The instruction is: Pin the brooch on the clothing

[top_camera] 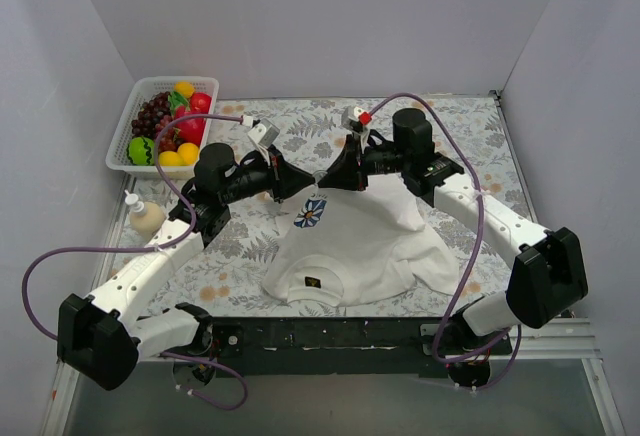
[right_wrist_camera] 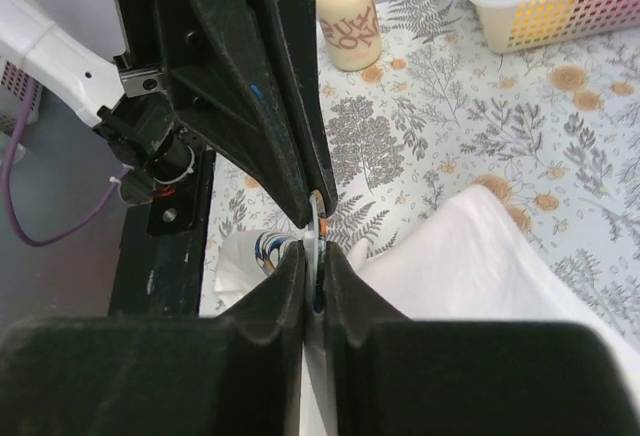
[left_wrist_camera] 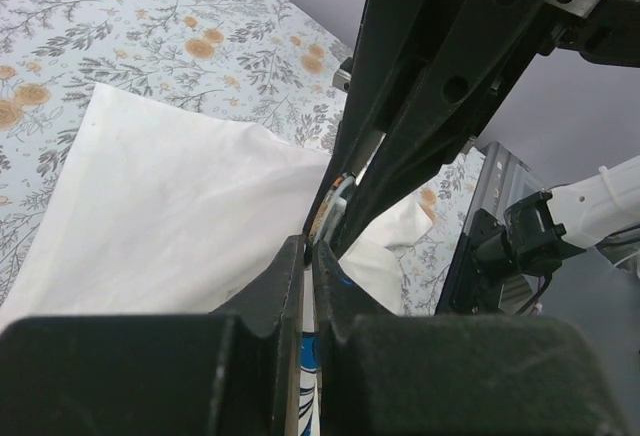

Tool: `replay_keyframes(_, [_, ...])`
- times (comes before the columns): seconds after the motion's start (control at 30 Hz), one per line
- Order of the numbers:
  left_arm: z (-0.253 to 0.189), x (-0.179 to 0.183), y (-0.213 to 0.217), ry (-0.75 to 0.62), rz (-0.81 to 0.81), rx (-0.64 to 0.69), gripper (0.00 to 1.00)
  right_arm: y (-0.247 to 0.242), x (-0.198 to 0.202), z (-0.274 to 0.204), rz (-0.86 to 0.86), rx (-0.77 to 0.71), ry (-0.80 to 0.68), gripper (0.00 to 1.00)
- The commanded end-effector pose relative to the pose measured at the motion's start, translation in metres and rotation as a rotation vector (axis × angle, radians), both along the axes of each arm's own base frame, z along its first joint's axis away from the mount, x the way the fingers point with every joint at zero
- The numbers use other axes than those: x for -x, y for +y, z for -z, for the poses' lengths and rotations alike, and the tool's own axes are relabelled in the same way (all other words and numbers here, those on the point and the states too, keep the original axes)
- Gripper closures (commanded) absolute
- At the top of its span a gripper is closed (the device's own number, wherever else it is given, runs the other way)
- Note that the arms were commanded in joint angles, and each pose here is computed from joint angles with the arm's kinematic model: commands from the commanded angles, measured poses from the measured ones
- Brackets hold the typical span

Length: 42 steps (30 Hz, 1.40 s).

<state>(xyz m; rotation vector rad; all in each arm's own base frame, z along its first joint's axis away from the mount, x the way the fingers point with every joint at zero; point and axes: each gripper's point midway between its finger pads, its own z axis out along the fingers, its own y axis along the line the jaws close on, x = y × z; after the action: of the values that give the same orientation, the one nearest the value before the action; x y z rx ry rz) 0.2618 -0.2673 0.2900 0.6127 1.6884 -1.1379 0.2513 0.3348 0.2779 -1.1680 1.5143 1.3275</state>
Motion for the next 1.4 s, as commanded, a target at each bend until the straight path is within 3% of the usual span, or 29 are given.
replay_keyframes(0.0, [-0.05, 0.027, -0.005, -0.118, 0.089, 0.102, 1.0, -0.009, -0.016, -0.017, 0.053, -0.052, -0.17, 0.82])
replay_keyframes(0.1, [-0.048, 0.026, -0.005, -0.114, 0.084, 0.099, 1.0, -0.012, -0.011, -0.025, 0.043, -0.074, -0.201, 0.57])
replay_keyframes(0.17, [-0.046, 0.025, -0.005, -0.112, 0.08, 0.097, 1.0, -0.014, -0.008, -0.028, 0.039, -0.082, -0.214, 0.46])
replay_keyframes(0.27, [-0.043, 0.023, -0.005, -0.106, 0.077, 0.092, 1.0, -0.017, -0.003, -0.032, 0.024, -0.096, -0.234, 0.38])
replay_keyframes(0.57, [-0.04, 0.024, -0.004, -0.111, 0.078, 0.086, 1.0, -0.031, 0.004, -0.043, 0.012, -0.144, -0.26, 0.34])
replay_keyframes(0.93, [-0.039, 0.037, -0.007, -0.134, 0.152, 0.087, 1.0, -0.047, 0.026, -0.048, -0.218, -0.231, -0.265, 0.27])
replay_keyframes(1.2, [-0.042, 0.041, -0.01, -0.131, 0.188, 0.093, 1.0, -0.032, 0.025, -0.041, -0.277, -0.225, -0.176, 0.27])
replay_keyframes(1.37, [-0.044, 0.042, -0.009, -0.133, 0.191, 0.092, 1.0, -0.027, 0.021, -0.038, -0.287, -0.222, -0.141, 0.34])
